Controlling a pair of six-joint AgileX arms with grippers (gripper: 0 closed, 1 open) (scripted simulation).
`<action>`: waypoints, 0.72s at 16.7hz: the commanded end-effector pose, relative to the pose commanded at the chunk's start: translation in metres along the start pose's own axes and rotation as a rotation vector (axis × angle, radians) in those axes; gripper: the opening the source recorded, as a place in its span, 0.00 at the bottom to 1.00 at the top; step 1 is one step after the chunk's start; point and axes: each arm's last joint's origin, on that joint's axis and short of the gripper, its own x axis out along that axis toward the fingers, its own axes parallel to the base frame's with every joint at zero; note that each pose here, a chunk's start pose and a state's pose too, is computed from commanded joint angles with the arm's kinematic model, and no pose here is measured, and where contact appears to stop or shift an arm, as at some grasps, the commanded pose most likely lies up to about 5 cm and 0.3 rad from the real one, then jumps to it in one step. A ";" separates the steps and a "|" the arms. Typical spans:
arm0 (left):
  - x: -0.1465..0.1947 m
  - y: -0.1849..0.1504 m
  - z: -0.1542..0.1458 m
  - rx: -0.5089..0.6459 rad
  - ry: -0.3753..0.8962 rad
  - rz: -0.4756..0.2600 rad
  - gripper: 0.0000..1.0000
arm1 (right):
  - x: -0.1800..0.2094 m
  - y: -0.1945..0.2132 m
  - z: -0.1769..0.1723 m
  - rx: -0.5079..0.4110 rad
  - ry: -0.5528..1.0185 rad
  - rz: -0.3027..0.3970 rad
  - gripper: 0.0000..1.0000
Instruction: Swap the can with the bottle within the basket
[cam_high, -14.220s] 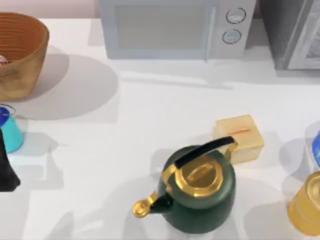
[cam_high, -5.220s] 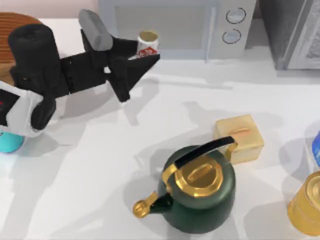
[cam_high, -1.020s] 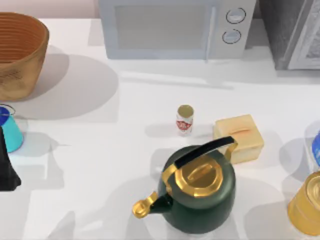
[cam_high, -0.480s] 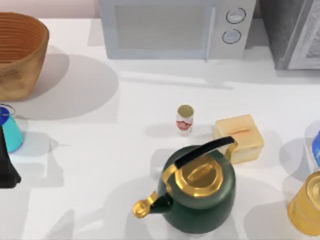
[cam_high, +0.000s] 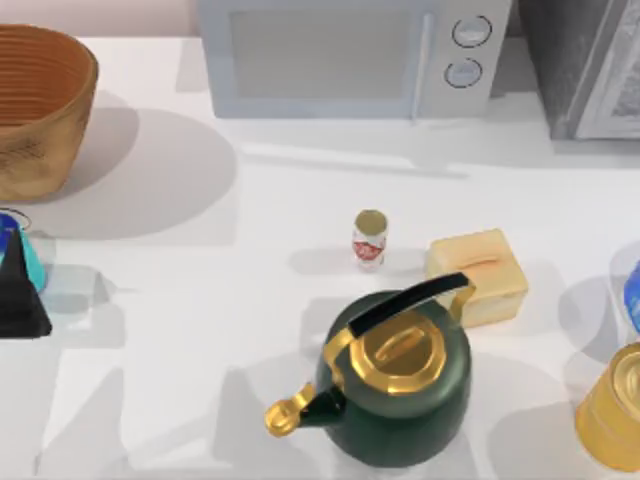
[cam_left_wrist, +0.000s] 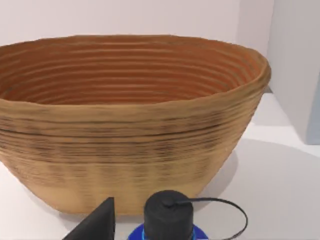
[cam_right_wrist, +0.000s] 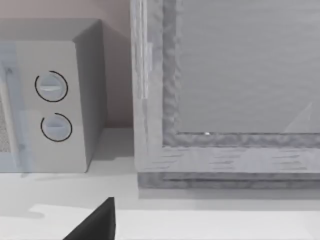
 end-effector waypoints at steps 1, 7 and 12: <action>0.007 0.002 -0.003 0.000 0.021 -0.001 1.00 | 0.000 0.000 0.000 0.000 0.000 0.000 1.00; 0.042 0.012 -0.036 -0.003 0.131 -0.007 1.00 | 0.000 0.000 0.000 0.000 0.000 0.000 1.00; 0.055 0.019 -0.064 -0.006 0.185 -0.011 1.00 | 0.000 0.000 0.000 0.000 0.000 0.000 1.00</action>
